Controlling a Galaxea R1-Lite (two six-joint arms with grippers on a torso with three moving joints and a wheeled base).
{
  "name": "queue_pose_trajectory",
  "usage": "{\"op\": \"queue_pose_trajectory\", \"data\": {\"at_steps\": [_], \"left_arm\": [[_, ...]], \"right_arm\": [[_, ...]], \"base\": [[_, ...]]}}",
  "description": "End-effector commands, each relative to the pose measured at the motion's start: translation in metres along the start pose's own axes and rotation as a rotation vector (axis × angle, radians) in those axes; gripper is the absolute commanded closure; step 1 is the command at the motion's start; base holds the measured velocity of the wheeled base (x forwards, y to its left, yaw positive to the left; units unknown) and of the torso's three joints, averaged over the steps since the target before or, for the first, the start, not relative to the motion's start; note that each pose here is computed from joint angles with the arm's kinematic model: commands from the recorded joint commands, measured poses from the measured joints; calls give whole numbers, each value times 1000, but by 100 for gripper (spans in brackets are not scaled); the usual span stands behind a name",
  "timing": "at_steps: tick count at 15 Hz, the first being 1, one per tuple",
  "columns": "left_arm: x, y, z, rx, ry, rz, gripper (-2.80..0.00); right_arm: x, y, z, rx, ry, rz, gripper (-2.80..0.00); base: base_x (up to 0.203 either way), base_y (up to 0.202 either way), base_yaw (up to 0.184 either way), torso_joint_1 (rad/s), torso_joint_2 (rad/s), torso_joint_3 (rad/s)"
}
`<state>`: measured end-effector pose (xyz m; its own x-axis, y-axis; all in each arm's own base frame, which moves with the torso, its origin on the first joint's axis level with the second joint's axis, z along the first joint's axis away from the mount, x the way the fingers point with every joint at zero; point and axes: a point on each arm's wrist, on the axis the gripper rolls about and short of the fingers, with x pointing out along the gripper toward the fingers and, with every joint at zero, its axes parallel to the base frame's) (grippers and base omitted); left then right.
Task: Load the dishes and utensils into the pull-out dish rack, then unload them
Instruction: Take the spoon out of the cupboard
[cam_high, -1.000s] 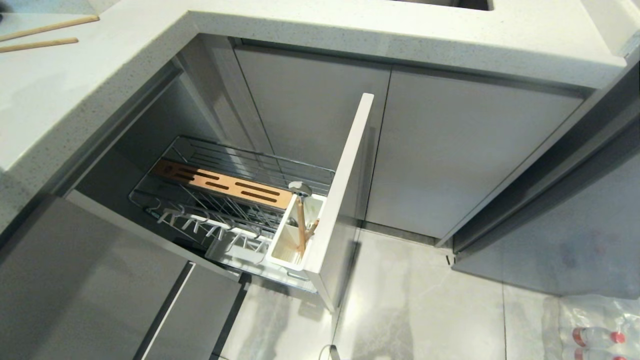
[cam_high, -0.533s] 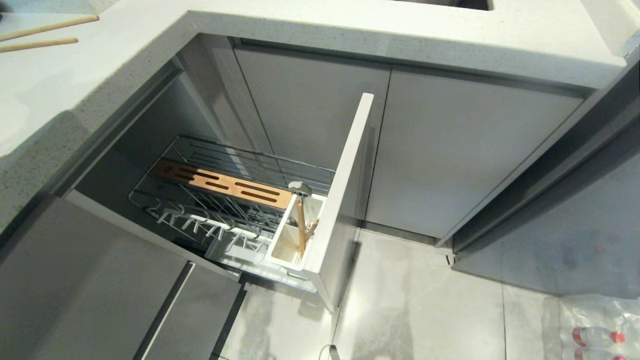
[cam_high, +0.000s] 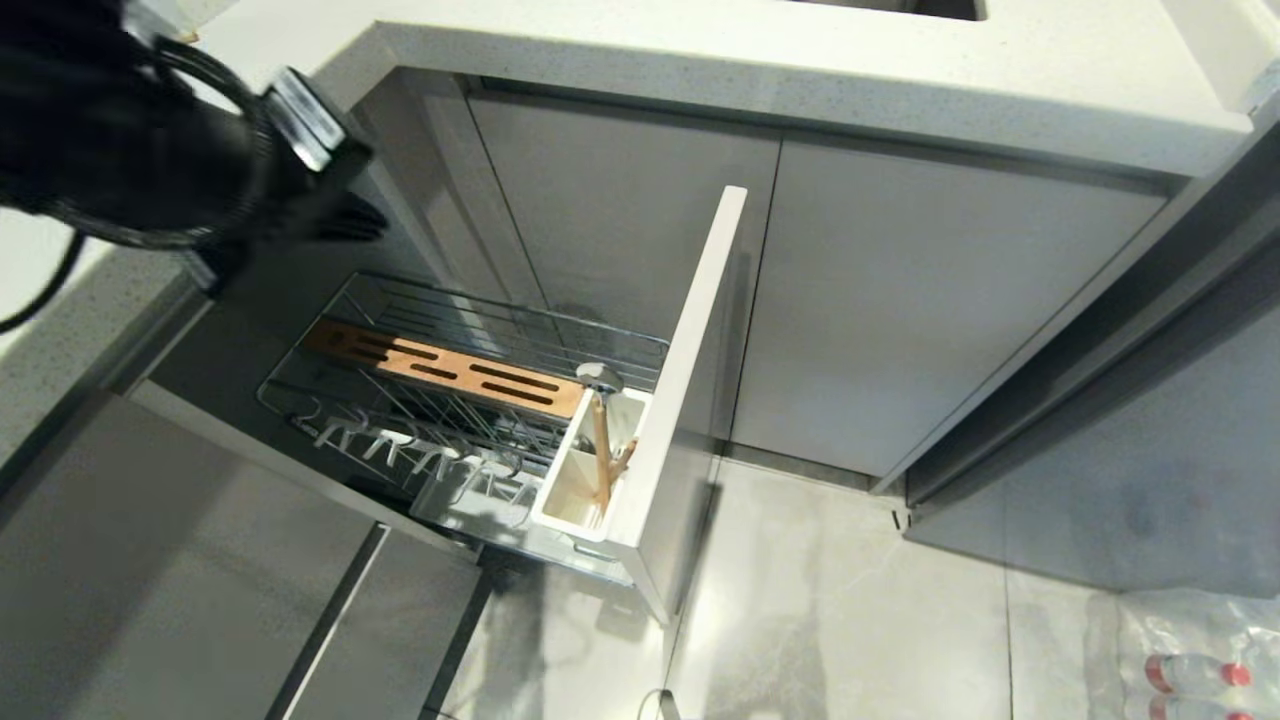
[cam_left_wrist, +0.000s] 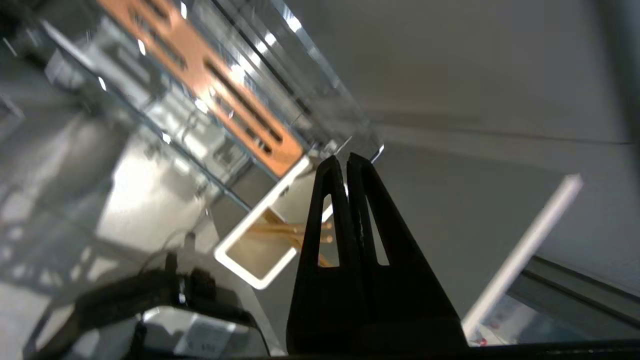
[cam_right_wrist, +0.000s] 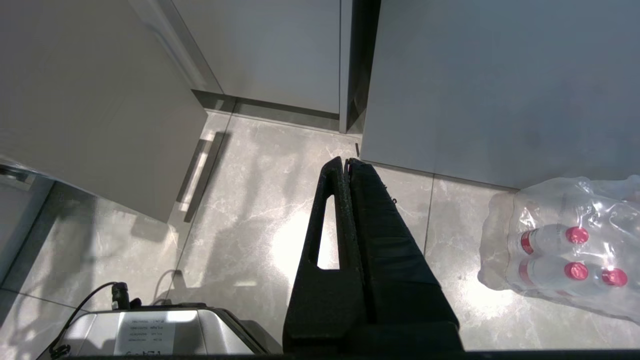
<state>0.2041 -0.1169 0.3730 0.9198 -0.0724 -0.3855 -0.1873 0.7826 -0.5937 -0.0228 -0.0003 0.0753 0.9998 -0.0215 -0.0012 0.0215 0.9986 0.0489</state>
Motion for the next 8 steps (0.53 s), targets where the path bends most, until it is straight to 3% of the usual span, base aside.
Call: {"op": "queue_pose_trajectory", "data": {"at_steps": [1, 5, 8], "left_arm": [[40, -16, -41, 27, 80, 74, 0], [89, -22, -86, 34, 161, 179, 0], [111, -21, -99, 36, 212, 203, 0]], "right_arm": [[0, 0, 0, 0, 2, 0, 0], [0, 0, 0, 0, 2, 0, 0], [0, 0, 0, 0, 2, 0, 0]], "base": [[0, 0, 0, 0, 0, 0], [0, 0, 0, 0, 0, 0], [0, 0, 0, 0, 0, 0]]}}
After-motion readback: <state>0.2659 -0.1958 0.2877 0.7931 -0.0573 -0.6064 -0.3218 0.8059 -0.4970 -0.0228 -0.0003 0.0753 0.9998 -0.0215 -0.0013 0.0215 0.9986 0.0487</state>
